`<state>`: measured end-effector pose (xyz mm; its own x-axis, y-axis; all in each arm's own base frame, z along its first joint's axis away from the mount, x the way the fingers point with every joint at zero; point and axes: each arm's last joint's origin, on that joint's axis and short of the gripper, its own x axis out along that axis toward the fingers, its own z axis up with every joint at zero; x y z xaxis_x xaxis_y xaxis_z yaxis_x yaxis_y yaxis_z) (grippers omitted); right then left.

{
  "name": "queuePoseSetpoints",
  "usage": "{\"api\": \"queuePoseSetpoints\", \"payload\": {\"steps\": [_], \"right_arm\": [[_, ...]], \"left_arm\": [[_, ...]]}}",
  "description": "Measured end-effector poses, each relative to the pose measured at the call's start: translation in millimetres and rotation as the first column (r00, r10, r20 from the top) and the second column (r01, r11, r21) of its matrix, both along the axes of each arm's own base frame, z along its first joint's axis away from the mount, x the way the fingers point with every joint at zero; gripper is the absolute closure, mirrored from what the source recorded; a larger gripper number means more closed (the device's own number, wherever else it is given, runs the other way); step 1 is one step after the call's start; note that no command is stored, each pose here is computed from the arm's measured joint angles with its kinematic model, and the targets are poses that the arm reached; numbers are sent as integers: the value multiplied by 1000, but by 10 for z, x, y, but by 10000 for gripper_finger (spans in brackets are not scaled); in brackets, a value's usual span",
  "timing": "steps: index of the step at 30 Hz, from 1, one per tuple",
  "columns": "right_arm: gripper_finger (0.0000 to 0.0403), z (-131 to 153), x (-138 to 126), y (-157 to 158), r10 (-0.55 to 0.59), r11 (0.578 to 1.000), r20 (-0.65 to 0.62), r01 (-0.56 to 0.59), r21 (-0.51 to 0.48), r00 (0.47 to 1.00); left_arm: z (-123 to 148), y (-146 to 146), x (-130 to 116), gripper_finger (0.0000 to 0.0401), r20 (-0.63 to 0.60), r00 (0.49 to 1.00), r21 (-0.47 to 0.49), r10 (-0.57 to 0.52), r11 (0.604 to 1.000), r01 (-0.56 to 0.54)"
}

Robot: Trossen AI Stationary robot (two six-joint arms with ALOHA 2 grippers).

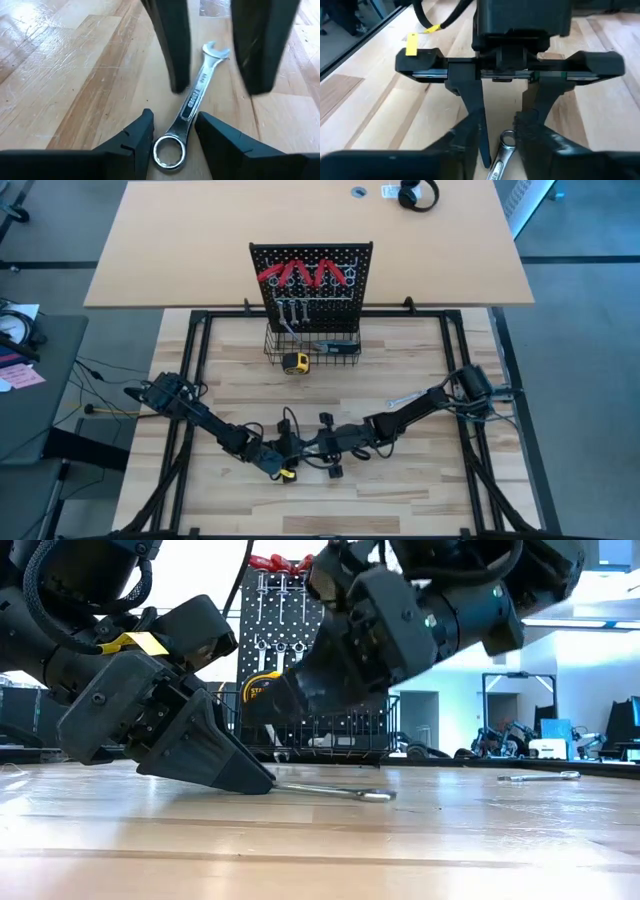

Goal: Hang tools onto peg board
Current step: Hang the wrench into the pegboard

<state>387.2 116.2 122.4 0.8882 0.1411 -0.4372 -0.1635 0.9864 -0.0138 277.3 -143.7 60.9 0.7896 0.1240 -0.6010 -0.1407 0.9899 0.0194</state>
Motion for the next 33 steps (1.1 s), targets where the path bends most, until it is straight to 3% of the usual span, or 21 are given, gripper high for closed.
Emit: {"api": "queuePoseSetpoints", "payload": {"steps": [5, 13, 23, 30, 33], "right_arm": [[232, 54, -27, -8, 4, 1000, -23, -4, -15, 1000], [235, 73, -84, 116, 48, 998, -37, -50, -42, 998], [258, 209, -251, 135, 23, 995, -86, -31, -92, 996], [264, 202, -325, 111, 12, 997, -88, -18, -70, 996], [263, 164, -312, 98, -11, 1000, -73, 10, -13, 997]], "left_arm": [[1, -7, -1, 273, -6, 1000, -13, -15, 1000, 15], [-2, -10, -6, 348, -21, 999, -23, -33, 999, 32], [220, -15, -46, 348, -18, 997, -27, -77, 997, 76], [405, -89, -117, 348, 33, 995, 29, -91, 996, 90], [458, -110, -126, 348, 54, 995, 33, -86, 996, 84]]}}
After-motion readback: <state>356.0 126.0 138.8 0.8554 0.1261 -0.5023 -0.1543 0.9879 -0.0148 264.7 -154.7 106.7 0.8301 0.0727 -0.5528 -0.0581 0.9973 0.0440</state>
